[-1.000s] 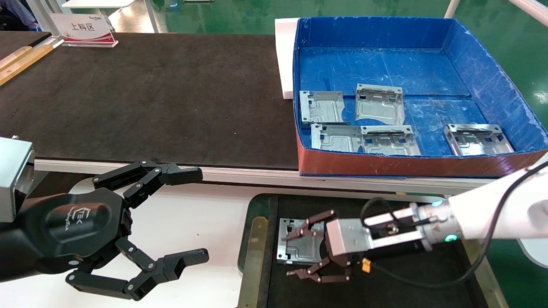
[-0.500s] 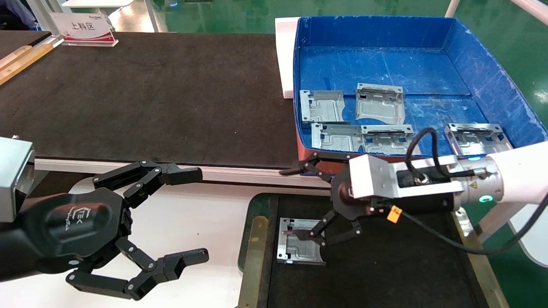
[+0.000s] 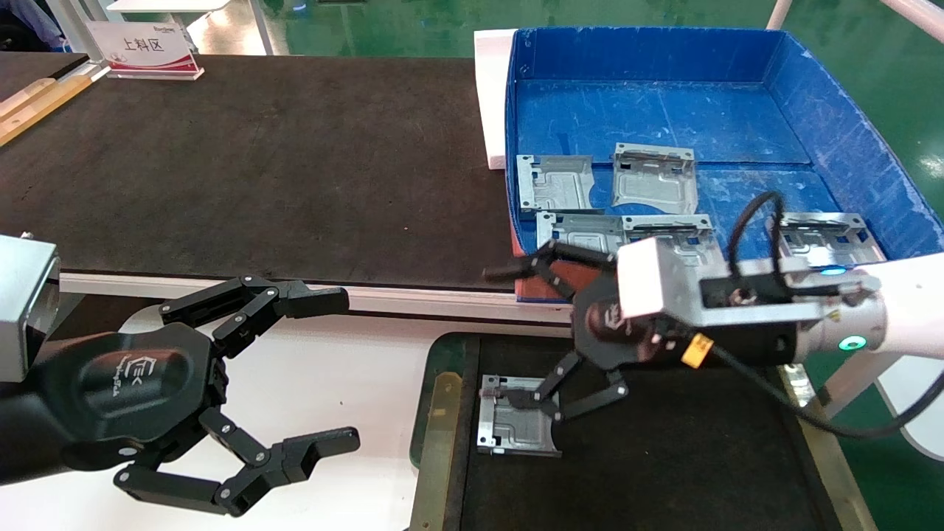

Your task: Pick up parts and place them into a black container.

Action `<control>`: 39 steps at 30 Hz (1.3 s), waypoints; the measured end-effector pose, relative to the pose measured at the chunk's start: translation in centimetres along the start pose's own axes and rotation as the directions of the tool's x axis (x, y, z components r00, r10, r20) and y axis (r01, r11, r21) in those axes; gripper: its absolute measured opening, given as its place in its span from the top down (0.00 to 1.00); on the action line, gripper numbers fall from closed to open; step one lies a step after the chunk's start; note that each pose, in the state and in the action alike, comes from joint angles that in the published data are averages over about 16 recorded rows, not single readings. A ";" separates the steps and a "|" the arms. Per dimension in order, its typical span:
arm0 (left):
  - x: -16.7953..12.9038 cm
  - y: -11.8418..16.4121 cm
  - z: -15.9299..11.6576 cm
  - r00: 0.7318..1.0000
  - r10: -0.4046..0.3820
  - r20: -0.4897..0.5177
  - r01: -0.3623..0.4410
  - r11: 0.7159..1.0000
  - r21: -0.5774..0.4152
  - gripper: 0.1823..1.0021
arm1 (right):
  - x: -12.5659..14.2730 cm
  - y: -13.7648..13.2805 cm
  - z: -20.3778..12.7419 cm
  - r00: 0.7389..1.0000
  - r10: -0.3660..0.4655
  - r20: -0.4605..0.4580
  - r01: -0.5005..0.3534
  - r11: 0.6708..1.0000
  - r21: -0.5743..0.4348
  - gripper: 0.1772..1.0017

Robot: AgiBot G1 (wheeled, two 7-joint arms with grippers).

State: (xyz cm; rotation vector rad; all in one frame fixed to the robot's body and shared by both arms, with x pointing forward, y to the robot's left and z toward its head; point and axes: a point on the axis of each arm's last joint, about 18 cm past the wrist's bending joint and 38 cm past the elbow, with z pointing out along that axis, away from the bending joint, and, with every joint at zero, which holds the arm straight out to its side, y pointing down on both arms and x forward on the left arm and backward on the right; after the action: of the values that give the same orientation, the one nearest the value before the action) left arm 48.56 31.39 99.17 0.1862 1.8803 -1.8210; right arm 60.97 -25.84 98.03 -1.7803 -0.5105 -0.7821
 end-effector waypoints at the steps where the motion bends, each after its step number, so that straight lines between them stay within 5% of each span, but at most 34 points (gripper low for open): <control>1: 0.0 0.0 0.0 1.000 0.000 0.000 0.000 1.000 0.000 0.00 | -0.1 -0.1 -0.1 1.000 0.008 -0.004 -0.008 1.000 0.007 0.02; 39: 0.0 0.0 0.0 1.000 0.000 0.000 0.000 1.000 0.000 0.00 | -5.8 -5.5 -6.0 0.964 0.260 -0.064 -0.244 0.952 0.185 0.00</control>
State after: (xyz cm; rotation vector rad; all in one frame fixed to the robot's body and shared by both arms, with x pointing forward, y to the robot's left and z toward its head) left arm 48.56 31.40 99.17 0.1862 1.8803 -1.8210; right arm 51.69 -29.52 98.70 -1.6010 -0.2769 -0.6129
